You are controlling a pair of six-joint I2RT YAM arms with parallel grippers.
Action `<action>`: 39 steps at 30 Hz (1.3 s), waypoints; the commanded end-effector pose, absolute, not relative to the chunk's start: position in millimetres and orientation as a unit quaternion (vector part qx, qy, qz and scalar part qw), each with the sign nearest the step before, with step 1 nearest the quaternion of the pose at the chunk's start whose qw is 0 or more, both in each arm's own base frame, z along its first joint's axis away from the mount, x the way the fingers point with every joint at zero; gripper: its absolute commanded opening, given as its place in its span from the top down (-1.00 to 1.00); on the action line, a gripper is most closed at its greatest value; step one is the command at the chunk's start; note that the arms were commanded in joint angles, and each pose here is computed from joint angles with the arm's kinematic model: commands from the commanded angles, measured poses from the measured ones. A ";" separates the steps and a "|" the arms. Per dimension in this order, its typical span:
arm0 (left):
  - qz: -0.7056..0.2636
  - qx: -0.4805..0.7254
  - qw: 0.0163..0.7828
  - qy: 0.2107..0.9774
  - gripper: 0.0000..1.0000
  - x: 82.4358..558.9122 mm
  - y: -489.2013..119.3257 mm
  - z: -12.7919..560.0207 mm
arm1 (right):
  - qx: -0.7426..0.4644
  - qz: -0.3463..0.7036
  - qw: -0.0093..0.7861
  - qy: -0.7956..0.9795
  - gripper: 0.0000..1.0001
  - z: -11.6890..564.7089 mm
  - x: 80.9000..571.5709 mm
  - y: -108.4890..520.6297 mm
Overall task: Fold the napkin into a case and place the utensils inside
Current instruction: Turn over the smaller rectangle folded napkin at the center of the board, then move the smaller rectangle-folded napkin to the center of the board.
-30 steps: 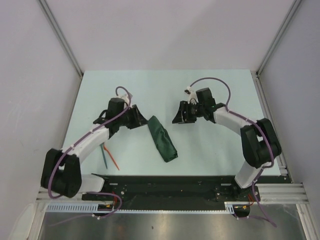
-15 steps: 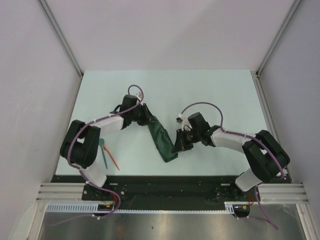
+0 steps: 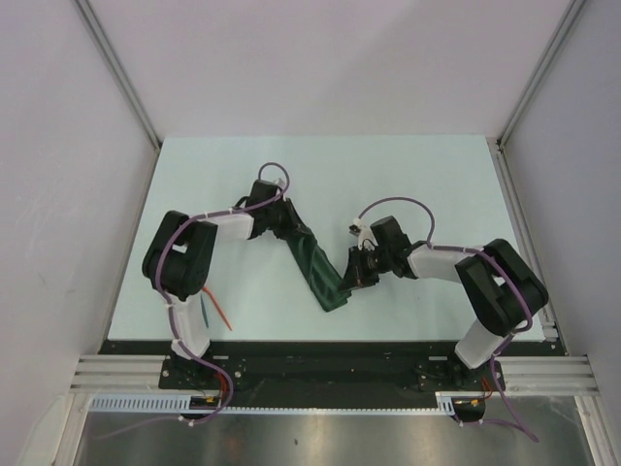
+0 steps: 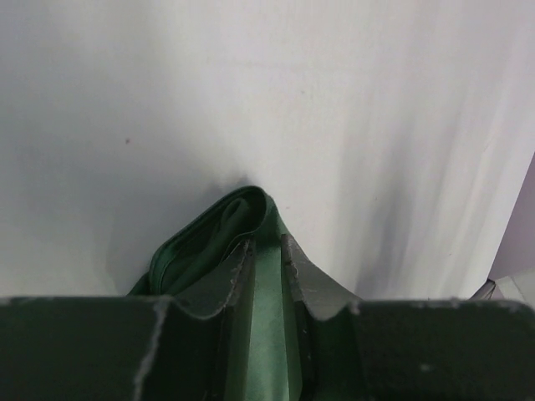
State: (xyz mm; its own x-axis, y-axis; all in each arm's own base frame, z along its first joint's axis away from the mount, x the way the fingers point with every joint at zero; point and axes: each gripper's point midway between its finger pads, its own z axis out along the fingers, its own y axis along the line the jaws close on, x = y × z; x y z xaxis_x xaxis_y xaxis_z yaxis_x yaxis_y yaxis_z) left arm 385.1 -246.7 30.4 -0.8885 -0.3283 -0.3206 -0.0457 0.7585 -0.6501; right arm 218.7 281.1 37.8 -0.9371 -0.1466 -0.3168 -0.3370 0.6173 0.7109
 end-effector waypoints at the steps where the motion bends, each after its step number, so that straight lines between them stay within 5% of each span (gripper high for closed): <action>1: -0.332 -0.088 0.238 0.908 0.53 402.9 -253.1 41.4 | -0.148 0.402 0.134 0.894 0.80 28.5 226.1 275.3; 11: -0.325 -0.059 0.264 0.906 0.34 405.2 -259.7 82.2 | -0.155 0.394 0.149 0.894 0.78 57.9 235.9 272.4; 18: -0.331 -0.031 0.312 0.890 0.09 385.8 -248.6 155.3 | -0.158 0.370 0.168 0.900 0.40 90.8 243.4 265.0; 24: -0.327 -0.016 0.340 0.882 0.09 344.8 -225.0 183.3 | -0.181 0.356 0.190 0.897 0.18 117.2 224.5 289.2; 39: -0.336 -0.033 0.399 0.852 0.06 292.0 -171.0 223.2 | -0.159 0.227 0.243 0.929 0.37 56.2 190.0 363.8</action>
